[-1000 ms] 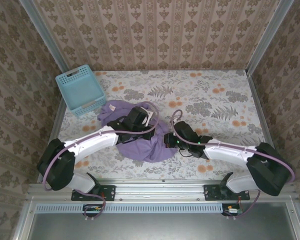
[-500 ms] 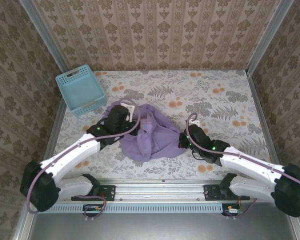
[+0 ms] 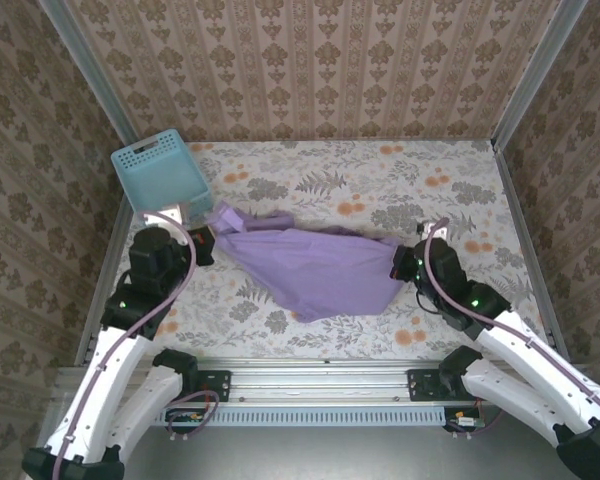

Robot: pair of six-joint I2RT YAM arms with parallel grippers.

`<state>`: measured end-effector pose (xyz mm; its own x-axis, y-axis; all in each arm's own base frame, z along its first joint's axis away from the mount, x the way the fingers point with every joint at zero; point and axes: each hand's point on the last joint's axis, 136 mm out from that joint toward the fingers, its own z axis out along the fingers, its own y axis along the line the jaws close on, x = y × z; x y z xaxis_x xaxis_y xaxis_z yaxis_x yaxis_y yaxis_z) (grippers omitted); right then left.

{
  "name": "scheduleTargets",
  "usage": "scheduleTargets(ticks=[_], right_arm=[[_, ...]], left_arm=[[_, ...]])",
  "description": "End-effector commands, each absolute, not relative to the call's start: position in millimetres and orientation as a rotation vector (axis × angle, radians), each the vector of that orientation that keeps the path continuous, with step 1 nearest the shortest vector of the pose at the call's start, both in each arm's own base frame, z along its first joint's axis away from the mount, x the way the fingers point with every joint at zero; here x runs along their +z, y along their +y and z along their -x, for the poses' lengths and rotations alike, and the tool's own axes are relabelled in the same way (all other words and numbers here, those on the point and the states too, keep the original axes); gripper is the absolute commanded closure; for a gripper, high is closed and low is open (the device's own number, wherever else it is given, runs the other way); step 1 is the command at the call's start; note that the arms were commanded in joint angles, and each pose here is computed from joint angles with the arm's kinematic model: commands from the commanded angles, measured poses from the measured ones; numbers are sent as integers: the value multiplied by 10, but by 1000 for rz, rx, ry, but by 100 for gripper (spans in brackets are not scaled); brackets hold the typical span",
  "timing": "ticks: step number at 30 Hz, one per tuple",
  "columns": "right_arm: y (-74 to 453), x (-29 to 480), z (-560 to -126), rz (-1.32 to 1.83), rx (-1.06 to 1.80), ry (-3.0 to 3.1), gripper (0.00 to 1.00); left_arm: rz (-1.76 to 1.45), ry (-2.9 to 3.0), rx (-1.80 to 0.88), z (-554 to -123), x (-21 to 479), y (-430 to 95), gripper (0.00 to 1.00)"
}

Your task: Fold the inside-out t-shirt

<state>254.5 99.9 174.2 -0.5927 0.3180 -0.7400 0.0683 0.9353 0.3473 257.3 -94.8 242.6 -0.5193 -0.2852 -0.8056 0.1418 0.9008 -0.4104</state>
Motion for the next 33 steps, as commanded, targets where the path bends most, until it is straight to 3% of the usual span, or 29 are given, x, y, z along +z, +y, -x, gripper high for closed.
scheduleTargets(ticks=[1, 6, 9, 12, 14, 17, 21, 29, 31, 33], right_arm=[[850, 851, -2130, -487, 319, 2442, 100], [925, 403, -1938, -602, 386, 2553, 100], [913, 598, -2057, -524, 325, 2534, 72], [874, 901, -2237, -421, 230, 2504, 45], [866, 1064, -2381, -370, 195, 2488, 37], [920, 1161, -2602, -325, 197, 2495, 36], [1336, 1189, -2904, -239, 388, 2533, 38], [1978, 816, -3186, -118, 483, 2686, 36], [2064, 693, -3207, -101, 477, 2731, 43], [2138, 676, -3194, -68, 486, 2738, 57]], left_arm=[[278, 2382, -452, -2186, 1363, -763, 100], [445, 2562, -490, -1809, 728, -741, 98], [476, 2569, -477, -1817, 728, -722, 85], [490, 2562, -366, -1880, 904, -598, 59], [488, 2521, -315, -1969, 1095, -534, 48], [461, 2459, -279, -2135, 1405, -524, 44], [258, 2430, -340, -2464, 1732, -957, 36], [16, 2545, -429, -2782, 1467, -1829, 28], [7, 2560, -451, -2835, 1396, -1929, 27], [1, 2579, -452, -2869, 1350, -1981, 27]])
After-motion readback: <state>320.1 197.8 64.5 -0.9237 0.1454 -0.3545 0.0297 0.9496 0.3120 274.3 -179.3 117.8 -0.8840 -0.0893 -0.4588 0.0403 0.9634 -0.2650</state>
